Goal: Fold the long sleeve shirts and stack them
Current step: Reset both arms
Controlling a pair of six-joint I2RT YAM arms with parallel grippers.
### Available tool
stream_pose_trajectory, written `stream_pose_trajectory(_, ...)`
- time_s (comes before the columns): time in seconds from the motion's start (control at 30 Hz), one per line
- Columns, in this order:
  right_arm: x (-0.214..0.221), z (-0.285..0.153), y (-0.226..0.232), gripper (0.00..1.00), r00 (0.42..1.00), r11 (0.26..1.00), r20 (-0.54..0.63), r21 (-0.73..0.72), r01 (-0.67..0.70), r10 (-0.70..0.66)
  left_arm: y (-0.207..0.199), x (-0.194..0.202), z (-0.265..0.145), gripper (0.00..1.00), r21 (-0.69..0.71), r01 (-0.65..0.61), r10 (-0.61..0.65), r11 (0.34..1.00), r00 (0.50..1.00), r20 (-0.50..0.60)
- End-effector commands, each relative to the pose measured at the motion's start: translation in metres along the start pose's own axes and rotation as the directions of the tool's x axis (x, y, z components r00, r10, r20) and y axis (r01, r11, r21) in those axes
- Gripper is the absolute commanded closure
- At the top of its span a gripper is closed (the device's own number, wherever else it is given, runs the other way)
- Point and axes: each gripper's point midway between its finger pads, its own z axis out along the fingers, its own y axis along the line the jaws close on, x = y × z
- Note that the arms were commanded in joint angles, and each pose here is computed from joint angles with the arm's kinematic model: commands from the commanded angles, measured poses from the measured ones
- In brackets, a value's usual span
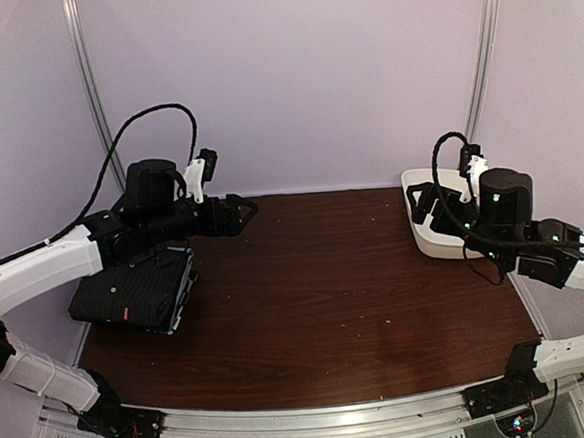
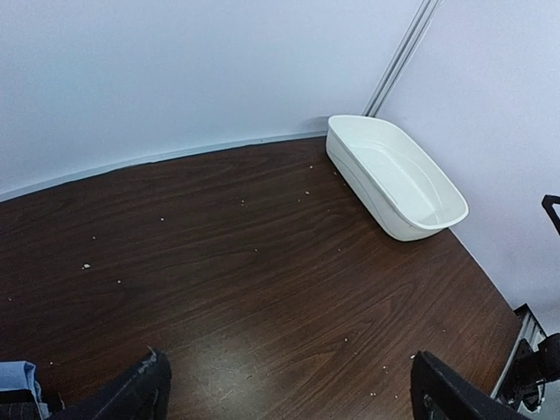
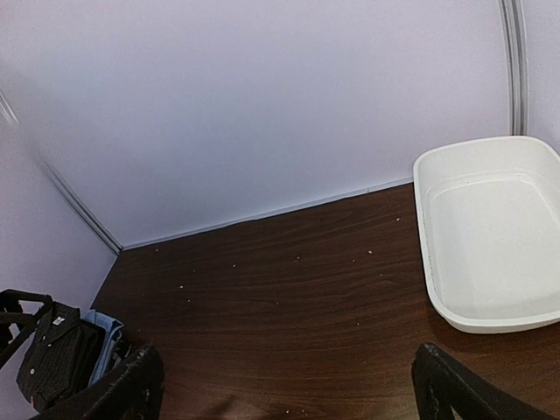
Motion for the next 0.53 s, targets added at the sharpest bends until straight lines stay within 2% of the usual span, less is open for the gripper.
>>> stream_pose_trajectory(0.0, -0.0094, -0.0029, 0.0035, 0.0, 1.0, 1.0, 0.016, -0.017, -0.025, 0.026, -0.0057, -0.0144, -0.008, 0.03, 0.017, 0.003, -0.004, 1.0, 0.998, 0.058)
stream_pose_trajectory(0.5, -0.0094, -0.0008, 0.0053, 0.0, 1.0, 1.0, 0.012, -0.014, -0.016, 0.016, -0.006, -0.0139, -0.0079, 0.03, 0.019, 0.0, -0.001, 1.0, 0.998, 0.055)
